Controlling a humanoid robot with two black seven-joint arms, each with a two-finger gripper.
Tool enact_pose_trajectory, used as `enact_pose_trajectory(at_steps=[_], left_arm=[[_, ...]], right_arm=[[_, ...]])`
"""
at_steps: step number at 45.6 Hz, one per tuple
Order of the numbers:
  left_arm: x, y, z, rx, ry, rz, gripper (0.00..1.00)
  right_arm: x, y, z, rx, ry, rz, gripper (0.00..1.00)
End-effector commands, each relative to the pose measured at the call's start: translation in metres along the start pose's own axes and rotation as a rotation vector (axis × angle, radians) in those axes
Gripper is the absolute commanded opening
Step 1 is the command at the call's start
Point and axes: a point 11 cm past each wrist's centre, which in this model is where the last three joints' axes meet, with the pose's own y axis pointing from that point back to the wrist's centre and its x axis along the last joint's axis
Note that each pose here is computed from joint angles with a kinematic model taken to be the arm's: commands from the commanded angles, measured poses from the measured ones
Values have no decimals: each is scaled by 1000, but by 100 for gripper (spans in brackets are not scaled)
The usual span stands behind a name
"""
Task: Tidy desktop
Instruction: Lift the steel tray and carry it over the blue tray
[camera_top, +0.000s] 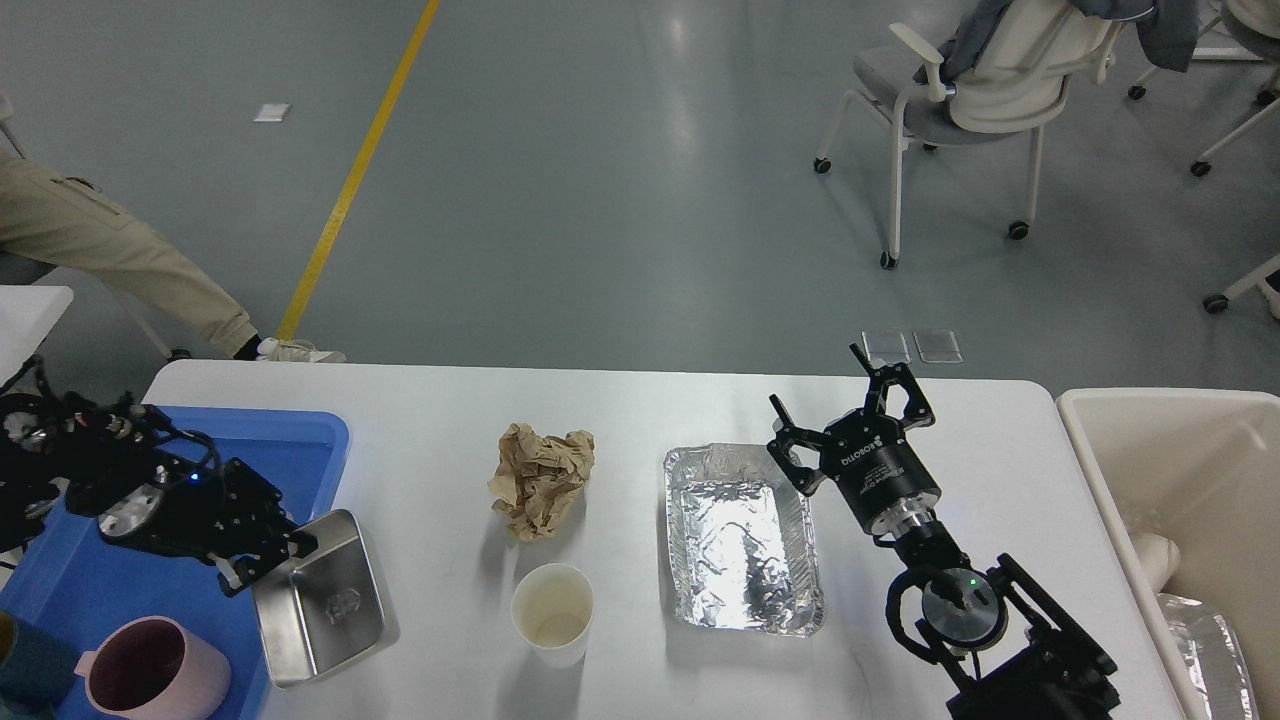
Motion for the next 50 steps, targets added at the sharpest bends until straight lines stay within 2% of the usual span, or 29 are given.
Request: enact_pose_trajectory(at_steps=[1, 18, 36, 50], left_arm=[[-16, 26, -6, 47, 70, 45, 0], [-41, 71, -19, 165, 342, 273, 1], [-55, 121, 19, 162, 464, 361, 1], [-41, 175, 9, 258, 514, 489, 2]], right_arm=[[1, 1, -1, 0, 3, 4, 100], [4, 4, 1, -1, 0, 11, 100], [4, 5, 2, -5, 1, 10, 100], [3, 5, 7, -22, 2, 7, 100]])
